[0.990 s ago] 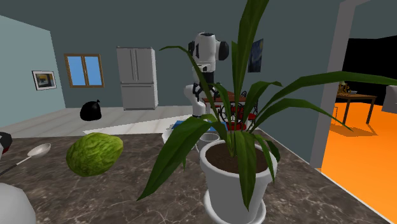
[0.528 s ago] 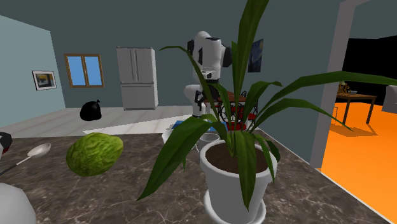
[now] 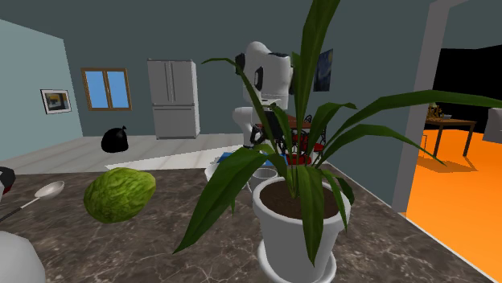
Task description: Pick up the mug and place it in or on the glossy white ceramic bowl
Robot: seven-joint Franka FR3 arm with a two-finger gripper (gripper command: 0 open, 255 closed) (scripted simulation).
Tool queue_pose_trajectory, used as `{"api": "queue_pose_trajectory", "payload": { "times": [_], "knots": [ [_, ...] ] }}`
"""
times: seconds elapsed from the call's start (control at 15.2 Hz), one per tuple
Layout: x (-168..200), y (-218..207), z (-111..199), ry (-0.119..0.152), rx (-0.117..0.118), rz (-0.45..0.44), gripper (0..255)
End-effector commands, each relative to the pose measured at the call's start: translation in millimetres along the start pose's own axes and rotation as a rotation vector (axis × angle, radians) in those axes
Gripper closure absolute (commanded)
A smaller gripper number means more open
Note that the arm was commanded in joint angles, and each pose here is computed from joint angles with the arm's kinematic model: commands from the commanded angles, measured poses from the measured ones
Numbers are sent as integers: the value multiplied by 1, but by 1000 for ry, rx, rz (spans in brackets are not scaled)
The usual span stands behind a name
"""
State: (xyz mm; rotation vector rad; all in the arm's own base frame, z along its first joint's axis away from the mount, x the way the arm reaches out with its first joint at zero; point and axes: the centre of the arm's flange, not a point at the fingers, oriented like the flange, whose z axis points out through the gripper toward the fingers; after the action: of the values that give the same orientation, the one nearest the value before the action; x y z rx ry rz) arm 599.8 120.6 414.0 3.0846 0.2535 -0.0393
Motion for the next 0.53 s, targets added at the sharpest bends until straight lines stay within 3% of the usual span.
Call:
{"api": "queue_pose_trajectory", "payload": {
  "times": [0.0,0.26,0.46],
  "knots": [
    [24,-3,9,11,-8,2,0],
    [72,-8,23,32,-23,4,0],
    [76,-8,35,33,-24,4,0]
  ]
}}
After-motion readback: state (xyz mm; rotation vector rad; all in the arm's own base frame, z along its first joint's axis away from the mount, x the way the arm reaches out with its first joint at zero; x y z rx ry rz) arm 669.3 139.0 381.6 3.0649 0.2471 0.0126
